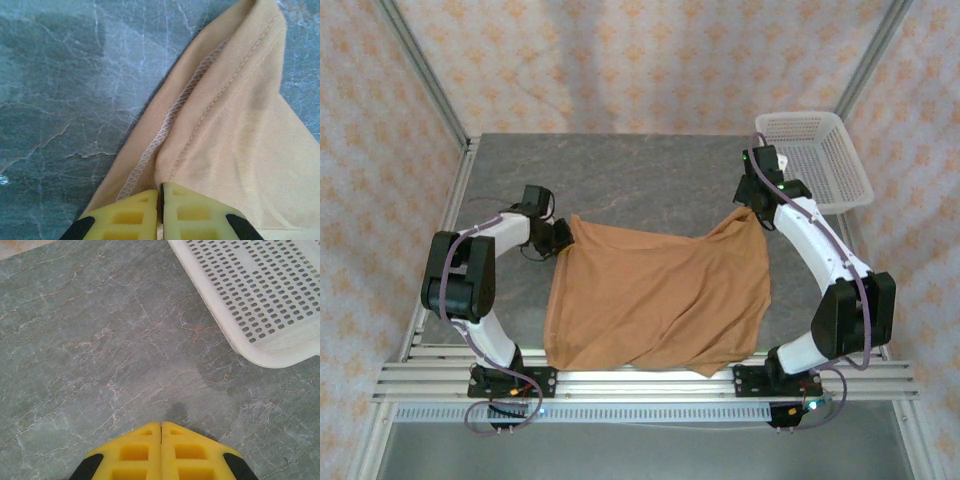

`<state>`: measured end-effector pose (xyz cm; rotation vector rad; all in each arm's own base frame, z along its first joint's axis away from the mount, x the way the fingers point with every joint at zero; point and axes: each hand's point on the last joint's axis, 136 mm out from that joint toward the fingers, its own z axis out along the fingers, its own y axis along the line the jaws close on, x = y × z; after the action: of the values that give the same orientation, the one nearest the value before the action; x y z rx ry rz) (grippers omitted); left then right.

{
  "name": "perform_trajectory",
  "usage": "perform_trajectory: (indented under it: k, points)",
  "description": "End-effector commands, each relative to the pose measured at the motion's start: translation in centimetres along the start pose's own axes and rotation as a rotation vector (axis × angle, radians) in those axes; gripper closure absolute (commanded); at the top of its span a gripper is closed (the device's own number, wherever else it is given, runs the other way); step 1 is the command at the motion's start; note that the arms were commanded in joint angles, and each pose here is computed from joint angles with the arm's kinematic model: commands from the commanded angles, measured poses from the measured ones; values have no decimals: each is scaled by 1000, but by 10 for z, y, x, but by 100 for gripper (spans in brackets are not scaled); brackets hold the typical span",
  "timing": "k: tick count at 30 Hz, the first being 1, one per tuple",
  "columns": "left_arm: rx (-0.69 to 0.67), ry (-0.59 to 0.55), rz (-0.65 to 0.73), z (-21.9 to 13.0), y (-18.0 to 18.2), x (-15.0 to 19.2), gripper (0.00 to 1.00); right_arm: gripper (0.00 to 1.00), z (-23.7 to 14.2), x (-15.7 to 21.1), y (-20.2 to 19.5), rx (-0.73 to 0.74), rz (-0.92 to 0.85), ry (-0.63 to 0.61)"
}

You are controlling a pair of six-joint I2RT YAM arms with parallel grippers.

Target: Fold the inside-out t-shirt

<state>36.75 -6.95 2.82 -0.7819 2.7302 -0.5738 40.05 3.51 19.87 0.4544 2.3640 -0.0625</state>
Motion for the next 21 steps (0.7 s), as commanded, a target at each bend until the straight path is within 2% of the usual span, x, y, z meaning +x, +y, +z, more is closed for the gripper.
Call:
perform_trajectory:
  k: [1,5,9,12,16,21]
  points:
    - [-42,-22,44,-14,-3,-4,89,100,-7,-12,3,-6,3,-22]
    - [-55,-37,60,-23,-5,-6,100,100,-7,-13,5,-13,3,-21]
    - [-53,-62,66,-36,-12,-11,100,100,-10,-18,8,-25,7,-30]
    - [-5,-128,63,-67,-34,-27,100,100,-21,-35,10,-35,16,-68]
    - [168,-304,29,-157,-87,-72,100,100,-64,-83,16,-75,41,-204]
    - [431,-601,-54,-315,-138,-121,100,100,-144,-146,18,-157,95,-396]
